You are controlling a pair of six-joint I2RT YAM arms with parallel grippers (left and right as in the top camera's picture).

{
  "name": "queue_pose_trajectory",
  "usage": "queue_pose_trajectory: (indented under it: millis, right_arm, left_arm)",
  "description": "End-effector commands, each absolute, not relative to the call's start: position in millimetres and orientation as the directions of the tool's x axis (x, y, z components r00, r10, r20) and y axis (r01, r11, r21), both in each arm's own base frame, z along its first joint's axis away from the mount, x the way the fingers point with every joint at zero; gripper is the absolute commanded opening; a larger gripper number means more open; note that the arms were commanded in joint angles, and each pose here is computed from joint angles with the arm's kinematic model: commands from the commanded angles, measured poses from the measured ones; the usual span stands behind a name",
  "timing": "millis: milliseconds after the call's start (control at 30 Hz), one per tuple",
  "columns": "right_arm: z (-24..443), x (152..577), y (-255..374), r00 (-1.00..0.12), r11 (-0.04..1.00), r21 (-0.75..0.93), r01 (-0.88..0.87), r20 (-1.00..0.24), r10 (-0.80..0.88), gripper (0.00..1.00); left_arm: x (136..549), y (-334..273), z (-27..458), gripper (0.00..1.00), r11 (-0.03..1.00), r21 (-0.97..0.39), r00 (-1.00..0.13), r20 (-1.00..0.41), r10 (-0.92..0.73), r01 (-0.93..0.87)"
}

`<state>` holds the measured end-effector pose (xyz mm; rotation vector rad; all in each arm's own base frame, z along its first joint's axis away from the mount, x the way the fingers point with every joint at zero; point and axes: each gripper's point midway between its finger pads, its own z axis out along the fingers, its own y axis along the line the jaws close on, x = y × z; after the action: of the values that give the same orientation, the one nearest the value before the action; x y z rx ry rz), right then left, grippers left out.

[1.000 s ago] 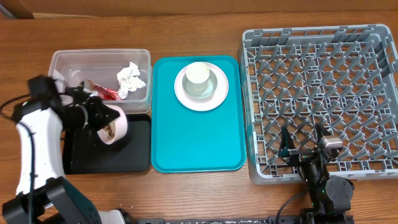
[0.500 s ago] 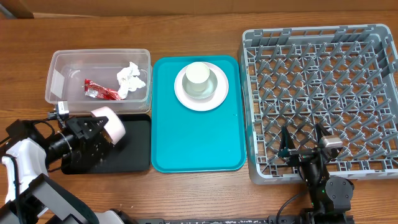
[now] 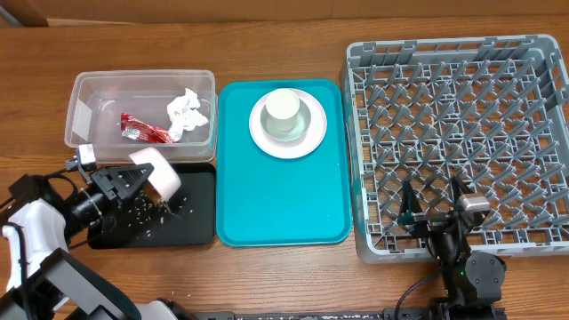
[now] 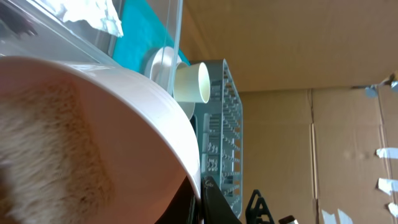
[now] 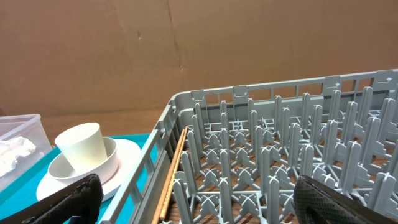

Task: Sort waste into correct bins and load items into the dishwasher
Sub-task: 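Tilt the plate with the left gripper to dump scraps onto the black tray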

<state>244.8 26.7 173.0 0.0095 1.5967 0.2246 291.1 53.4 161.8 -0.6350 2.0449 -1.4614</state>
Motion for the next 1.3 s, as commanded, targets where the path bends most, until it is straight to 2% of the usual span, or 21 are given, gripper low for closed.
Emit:
queue_pose_trajectory:
  millis: [0, 600, 700, 767, 833, 933, 1067, 1267]
  right_arm:
    - [171.2, 244.9, 26.4, -0.037, 0.980, 0.146, -0.133, -0.989, 0.142, 1.00]
    - [171.2, 244.9, 26.4, -0.037, 0.980, 0.146, -0.133, -0.989, 0.142, 1.00]
    - [171.3, 244.9, 26.4, -0.037, 0.980, 0.146, -0.134, -0.989, 0.142, 1.00]
    - [171.2, 244.9, 26.4, -0.037, 0.980, 0.146, -0.133, -0.989, 0.142, 1.00]
    - [171.3, 244.9, 26.4, -0.037, 0.980, 0.146, -0.134, -0.989, 0.142, 1.00]
    - [171.2, 244.9, 26.4, -0.037, 0.980, 0.146, -0.133, -0.989, 0.142, 1.00]
    - [171.2, 244.9, 26.4, -0.037, 0.980, 0.146, -0.133, -0.989, 0.142, 1.00]
    - [171.3, 244.9, 26.4, -0.037, 0.980, 0.146, -0.134, -0.989, 0.142, 1.00]
  left_arm:
    - [287.8, 59.9, 173.0, 0.04, 0.274, -0.962, -0.709, -0.180, -0.682, -0.019]
    - [268.2, 46.7, 151.8, 0.04, 0.210, -0.974, -0.711, -0.088, -0.697, -0.086]
    - [265.4, 40.4, 166.2, 0.04, 0.114, -0.990, -0.702, -0.026, -0.712, -0.078]
    - [267.7, 40.9, 180.7, 0.04, 0.081, -0.997, -0.684, -0.060, -0.727, 0.001]
    - [271.1, 44.5, 184.2, 0.04, 0.098, -0.994, -0.673, -0.106, -0.732, 0.050]
    - [271.5, 44.7, 183.5, 0.04, 0.081, -0.996, -0.676, -0.080, -0.733, 0.031]
    - [274.3, 48.5, 182.5, 0.04, 0.112, -0.992, -0.671, -0.121, -0.732, 0.058]
    - [275.3, 49.7, 186.9, 0.04, 0.091, -0.993, -0.664, -0.117, -0.738, 0.074]
